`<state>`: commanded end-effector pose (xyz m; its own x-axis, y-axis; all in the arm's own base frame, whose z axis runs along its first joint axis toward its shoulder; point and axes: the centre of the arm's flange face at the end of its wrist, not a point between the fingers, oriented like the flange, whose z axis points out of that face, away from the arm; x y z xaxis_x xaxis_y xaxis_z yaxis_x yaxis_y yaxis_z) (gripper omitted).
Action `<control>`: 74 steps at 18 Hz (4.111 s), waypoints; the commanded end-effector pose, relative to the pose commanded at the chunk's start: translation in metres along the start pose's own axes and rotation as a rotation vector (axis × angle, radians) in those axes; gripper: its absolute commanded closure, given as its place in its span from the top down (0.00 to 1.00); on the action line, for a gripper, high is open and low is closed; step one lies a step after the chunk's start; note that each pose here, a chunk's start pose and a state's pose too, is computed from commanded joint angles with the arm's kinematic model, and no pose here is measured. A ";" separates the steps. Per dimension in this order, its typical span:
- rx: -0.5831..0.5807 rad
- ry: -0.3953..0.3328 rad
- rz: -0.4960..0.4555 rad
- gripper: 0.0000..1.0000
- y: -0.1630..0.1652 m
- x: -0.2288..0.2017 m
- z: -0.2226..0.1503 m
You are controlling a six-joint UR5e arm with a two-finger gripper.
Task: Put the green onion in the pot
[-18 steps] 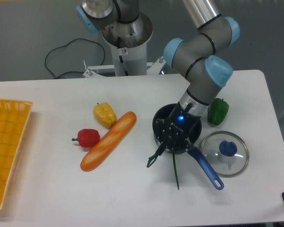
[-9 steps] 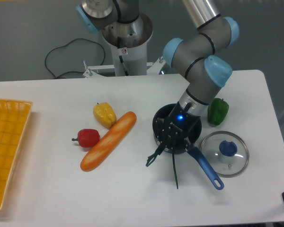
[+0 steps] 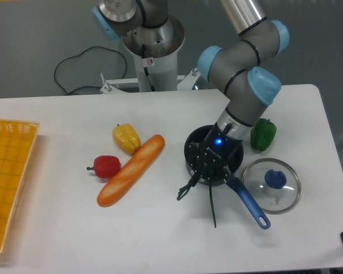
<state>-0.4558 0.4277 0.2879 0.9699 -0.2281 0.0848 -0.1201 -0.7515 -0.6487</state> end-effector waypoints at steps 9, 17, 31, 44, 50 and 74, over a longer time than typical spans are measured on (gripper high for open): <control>-0.002 0.002 0.037 0.04 0.002 0.000 0.001; -0.003 0.001 0.041 0.15 0.002 0.000 0.000; -0.013 0.014 0.064 0.15 0.006 0.003 0.005; -0.017 0.029 0.079 0.17 0.015 0.008 0.011; -0.020 0.035 0.081 0.17 0.016 0.010 0.014; -0.067 -0.007 0.095 1.00 0.002 0.005 -0.003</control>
<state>-0.4521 0.4232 0.2897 0.9549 -0.2962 0.0202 -0.2250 -0.7664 -0.6016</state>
